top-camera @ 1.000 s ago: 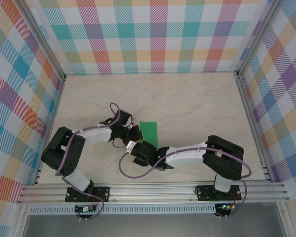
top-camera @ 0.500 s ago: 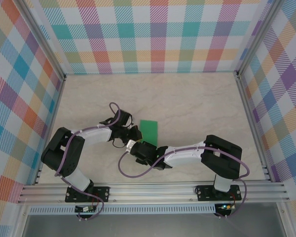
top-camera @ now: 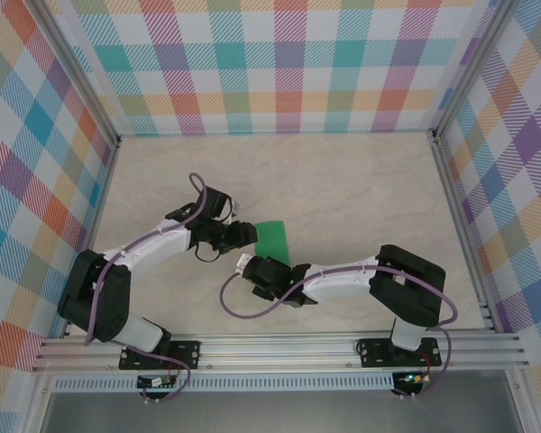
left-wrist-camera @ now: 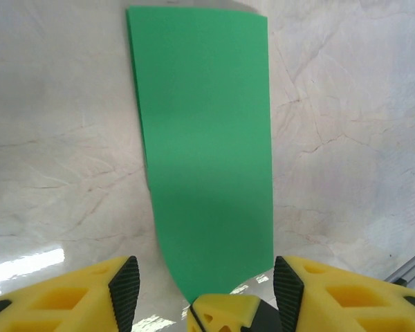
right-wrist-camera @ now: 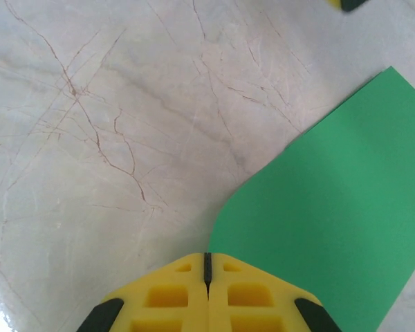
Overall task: Fold a paper plane with a square sheet of paper (fold left side to right side)
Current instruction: Third fold the triangle at the center of the table.
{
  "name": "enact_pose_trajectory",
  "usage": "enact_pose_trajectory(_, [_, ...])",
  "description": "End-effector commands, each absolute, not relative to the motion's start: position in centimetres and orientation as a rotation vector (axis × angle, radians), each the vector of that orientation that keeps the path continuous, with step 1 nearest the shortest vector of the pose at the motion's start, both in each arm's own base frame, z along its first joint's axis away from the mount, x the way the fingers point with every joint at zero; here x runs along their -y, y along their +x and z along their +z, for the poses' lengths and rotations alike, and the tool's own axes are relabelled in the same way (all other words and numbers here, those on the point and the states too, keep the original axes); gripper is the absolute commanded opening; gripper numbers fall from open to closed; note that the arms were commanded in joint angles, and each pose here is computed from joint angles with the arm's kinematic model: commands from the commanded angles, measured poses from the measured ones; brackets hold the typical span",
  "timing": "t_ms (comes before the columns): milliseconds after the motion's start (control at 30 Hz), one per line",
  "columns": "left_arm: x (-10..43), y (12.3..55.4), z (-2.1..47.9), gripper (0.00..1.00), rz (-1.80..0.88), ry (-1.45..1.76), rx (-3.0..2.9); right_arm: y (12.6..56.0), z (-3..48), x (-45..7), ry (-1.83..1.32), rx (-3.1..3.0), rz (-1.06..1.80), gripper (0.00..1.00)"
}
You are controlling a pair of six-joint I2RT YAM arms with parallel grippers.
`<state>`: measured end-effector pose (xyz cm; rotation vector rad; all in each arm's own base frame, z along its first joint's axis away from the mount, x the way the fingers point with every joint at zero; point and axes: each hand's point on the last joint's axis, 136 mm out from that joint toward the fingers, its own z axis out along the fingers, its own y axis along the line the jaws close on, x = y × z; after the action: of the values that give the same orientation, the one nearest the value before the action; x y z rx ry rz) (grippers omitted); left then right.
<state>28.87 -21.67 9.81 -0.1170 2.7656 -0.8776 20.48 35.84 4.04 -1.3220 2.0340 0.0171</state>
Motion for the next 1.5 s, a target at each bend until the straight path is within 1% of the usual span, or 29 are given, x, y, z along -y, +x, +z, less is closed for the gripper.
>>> enact_pose_trajectory(0, [22.3, 29.1, 10.7, 0.49, -0.925, -0.040, -2.774, 20.4, 4.8, -35.8, -1.273, -2.070, 0.079, 0.00])
enact_pose_trajectory(67, [23.8, 30.0, 11.0, 0.41, -0.994, 0.013, -2.762, 20.4, 4.8, -35.7, -1.265, -2.076, 0.083, 0.00])
enact_pose_trajectory(133, [25.2, 30.9, 10.4, 0.35, -0.999, 0.073, -2.785, 20.5, 4.8, -35.6, -1.260, -2.080, 0.084, 0.00])
enact_pose_trajectory(200, [26.5, 31.7, 9.3, 0.30, -0.986, 0.122, -2.820, 20.6, 4.8, -35.6, -1.261, -2.084, 0.085, 0.00])
enact_pose_trajectory(400, [29.6, 33.6, 5.4, 0.20, -0.961, 0.204, -2.909, 20.8, 4.7, -35.5, -1.256, -2.100, 0.088, 0.00])
enact_pose_trajectory(700, [30.6, 34.6, 1.4, 0.16, -0.865, 0.193, -2.974, 20.7, 4.8, -35.5, -1.254, -2.127, 0.138, 0.00])
enact_pose_trajectory(833, [30.3, 33.9, 0.4, 0.15, -0.825, 0.217, -3.006, 20.9, 5.3, -35.4, -1.216, -2.169, 0.218, 0.00])
enact_pose_trajectory(933, [30.1, 33.5, -0.2, 0.15, -0.792, 0.233, -3.024, 21.2, 5.9, -35.0, -1.171, -2.219, 0.329, 0.00])
enact_pose_trajectory(1067, [30.0, 33.2, -0.7, 0.14, -0.784, 0.237, -3.037, 21.9, 6.6, -33.9, -1.098, -2.288, 0.460, 0.00])
enact_pose_trajectory(1267, [30.1, 33.2, -0.8, 0.12, -0.786, 0.243, -3.037, 23.0, 6.1, -32.4, -0.988, -2.410, 0.601, 0.00])
enact_pose_trajectory(1467, [30.2, 33.2, -0.8, 0.12, -0.784, 0.245, -3.038, 23.8, 4.9, -31.0, -0.914, -2.503, 0.603, 0.00])
